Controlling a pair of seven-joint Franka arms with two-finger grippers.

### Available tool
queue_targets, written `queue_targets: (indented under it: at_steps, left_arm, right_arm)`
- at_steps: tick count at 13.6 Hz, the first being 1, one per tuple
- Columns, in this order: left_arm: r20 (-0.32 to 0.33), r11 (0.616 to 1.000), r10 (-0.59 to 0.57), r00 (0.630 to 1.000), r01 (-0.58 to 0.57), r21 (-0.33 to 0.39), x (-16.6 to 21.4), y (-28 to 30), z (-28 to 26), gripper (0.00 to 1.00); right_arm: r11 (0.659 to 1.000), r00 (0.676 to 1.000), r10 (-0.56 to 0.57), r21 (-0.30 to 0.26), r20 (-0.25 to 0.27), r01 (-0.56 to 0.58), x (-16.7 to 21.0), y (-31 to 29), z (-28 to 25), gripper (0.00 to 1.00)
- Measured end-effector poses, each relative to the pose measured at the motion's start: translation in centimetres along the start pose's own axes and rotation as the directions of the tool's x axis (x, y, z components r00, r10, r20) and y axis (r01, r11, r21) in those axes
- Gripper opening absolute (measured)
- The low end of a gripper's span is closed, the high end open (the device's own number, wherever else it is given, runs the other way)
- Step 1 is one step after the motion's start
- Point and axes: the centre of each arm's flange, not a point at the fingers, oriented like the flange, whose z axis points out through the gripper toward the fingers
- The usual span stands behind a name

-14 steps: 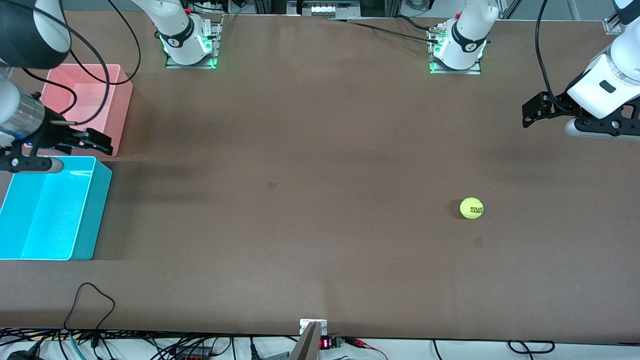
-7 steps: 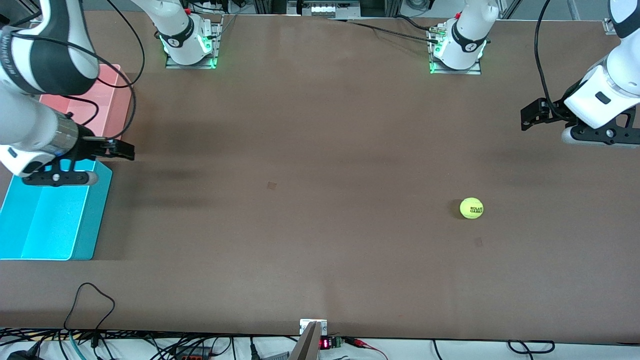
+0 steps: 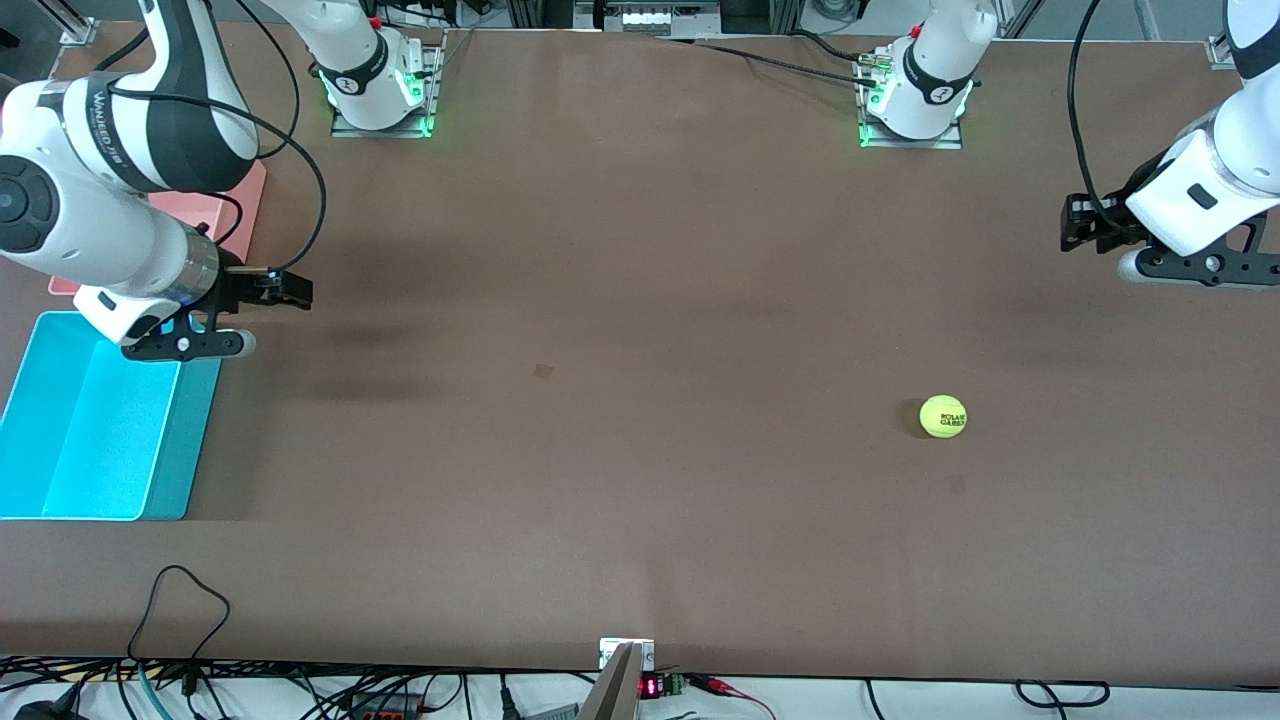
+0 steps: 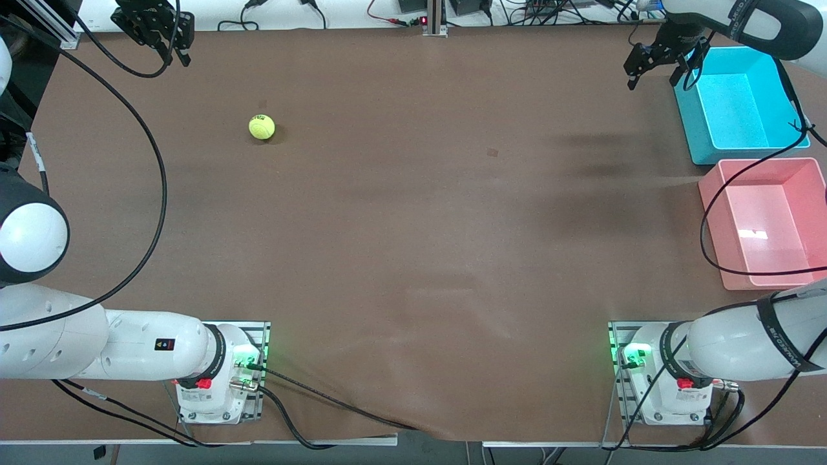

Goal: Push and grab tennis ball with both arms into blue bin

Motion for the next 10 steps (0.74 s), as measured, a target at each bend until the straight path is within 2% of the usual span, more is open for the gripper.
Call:
queue_targets:
  at_steps: [2,3,6,8,10]
  left_arm:
    - [0.035,0.992,0.123,0.992,-0.123,-0.003,-0.2,0.3,0.5,0.06]
    - [0.059,0.979,0.202,0.978,-0.202,-0.007,-0.1,0.4,0.9,0.01]
    - [0.137,0.908,0.416,0.899,-0.419,-0.007,1.1,-0.2,3.4,0.01]
    - [0.188,0.824,0.555,0.81,-0.566,0.01,2.7,-1.1,5.5,0.01]
    - [0.204,0.677,0.716,0.667,-0.736,0.029,5.4,-2.3,7.9,0.01]
  right_arm:
    - [1.0,1.0,0.0,-0.001,0.014,0.0,-0.4,0.0,0.7,1.0]
    - [1.0,1.0,0.0,-0.001,0.019,0.001,-0.4,0.0,1.0,1.0]
    - [1.0,1.0,-0.001,-0.001,0.025,0.001,-0.5,0.0,1.4,1.0]
    - [1.0,1.0,-0.001,-0.001,0.024,0.001,-0.5,0.0,1.4,1.0]
    - [1.0,1.0,-0.001,-0.001,0.024,0.001,-0.5,0.0,1.4,1.0]
